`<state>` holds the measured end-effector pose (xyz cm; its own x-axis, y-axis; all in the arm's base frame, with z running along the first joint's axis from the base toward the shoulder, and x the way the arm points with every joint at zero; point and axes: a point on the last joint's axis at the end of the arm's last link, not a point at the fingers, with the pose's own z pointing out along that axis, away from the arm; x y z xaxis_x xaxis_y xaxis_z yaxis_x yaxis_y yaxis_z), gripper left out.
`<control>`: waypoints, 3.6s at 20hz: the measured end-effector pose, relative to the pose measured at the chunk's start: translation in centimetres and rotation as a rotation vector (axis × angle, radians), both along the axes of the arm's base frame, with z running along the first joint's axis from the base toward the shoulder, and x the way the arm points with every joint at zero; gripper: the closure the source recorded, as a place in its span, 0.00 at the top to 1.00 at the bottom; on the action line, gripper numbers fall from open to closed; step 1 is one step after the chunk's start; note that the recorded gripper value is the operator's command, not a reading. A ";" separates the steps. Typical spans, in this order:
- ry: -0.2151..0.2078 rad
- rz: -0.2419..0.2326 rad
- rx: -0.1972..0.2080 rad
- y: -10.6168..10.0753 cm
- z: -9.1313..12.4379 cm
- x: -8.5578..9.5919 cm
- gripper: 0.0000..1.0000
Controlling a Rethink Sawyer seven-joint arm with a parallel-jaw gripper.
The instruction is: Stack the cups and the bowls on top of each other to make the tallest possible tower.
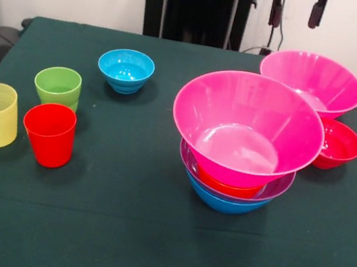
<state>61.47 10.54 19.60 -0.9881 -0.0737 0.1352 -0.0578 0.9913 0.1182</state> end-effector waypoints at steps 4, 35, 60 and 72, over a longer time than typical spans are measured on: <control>0.001 0.004 -0.008 0.3 -0.5 -1.0 1.00; -0.057 -0.064 -0.045 -2.0 -5.6 -10.0 1.00; 0.018 -0.012 -0.048 1.6 -12.6 -14.3 1.00; 0.081 -0.051 -0.038 -0.1 -14.3 -14.7 1.00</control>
<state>46.74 10.39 5.27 -0.9762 -0.0170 0.2162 0.0009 0.9966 0.0824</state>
